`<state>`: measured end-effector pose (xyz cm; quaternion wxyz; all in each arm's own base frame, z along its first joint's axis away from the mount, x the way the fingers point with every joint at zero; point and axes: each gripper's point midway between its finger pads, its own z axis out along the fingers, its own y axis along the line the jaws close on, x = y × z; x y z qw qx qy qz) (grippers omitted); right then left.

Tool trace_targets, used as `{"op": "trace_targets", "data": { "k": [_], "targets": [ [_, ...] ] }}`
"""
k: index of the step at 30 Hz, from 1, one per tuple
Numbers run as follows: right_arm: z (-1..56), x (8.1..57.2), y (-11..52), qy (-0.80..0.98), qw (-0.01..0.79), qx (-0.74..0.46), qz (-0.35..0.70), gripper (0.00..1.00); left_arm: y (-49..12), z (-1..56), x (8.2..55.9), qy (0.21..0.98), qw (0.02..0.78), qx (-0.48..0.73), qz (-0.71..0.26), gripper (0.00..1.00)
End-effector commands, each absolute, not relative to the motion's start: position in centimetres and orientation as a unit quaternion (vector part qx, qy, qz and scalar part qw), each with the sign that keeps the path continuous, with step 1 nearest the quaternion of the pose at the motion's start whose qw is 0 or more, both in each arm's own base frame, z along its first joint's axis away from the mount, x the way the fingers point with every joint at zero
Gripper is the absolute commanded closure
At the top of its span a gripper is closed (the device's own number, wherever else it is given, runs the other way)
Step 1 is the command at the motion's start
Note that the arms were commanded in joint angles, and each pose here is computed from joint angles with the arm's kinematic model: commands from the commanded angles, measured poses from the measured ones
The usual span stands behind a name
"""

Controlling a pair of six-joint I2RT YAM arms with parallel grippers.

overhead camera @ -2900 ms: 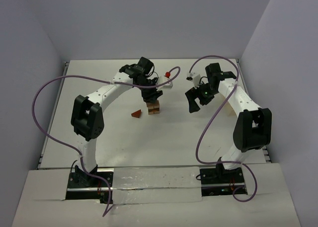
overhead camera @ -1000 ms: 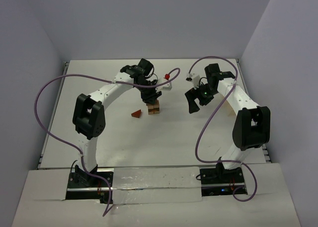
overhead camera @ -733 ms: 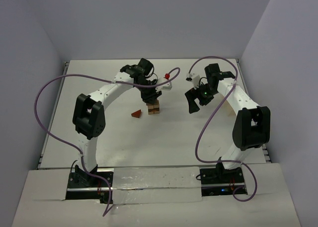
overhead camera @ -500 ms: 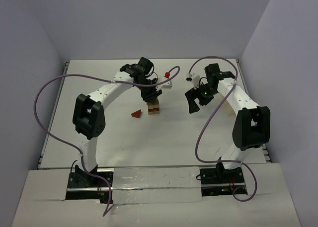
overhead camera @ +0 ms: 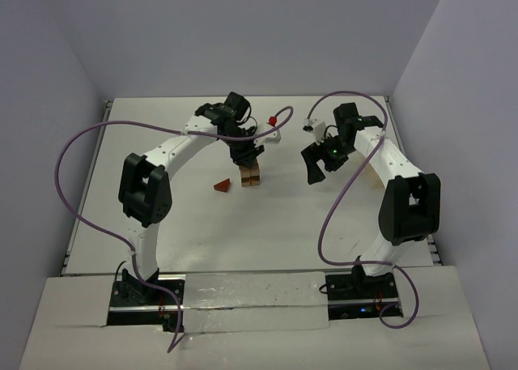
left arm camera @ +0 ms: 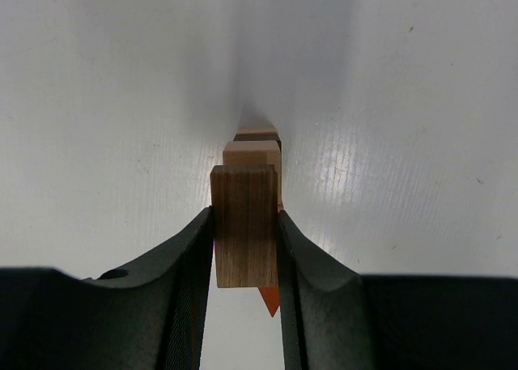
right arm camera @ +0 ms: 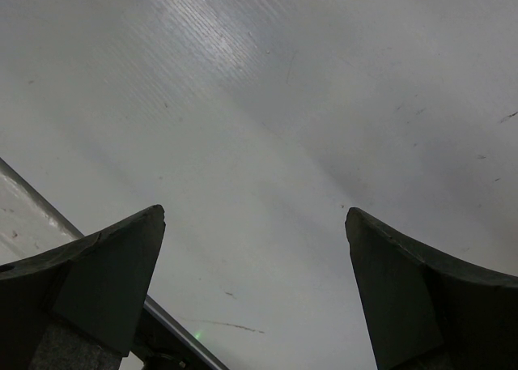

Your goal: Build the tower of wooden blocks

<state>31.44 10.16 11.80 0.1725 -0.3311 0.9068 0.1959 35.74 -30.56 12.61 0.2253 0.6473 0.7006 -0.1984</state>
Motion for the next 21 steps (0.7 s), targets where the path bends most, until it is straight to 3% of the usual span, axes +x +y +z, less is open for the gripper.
{"op": "trace_targets", "data": {
  "k": [1,21],
  "targets": [
    [12.81,32.28,10.12,0.903,0.186,-0.334,0.195,0.00,-31.07,12.98,35.80,0.696,0.226,0.648,-0.210,0.68],
    [12.65,32.23,10.12,0.904,0.183,-0.333,0.197,0.00,-31.30,12.95,36.06,0.696,0.225,0.648,-0.214,0.67]
  ]
}}
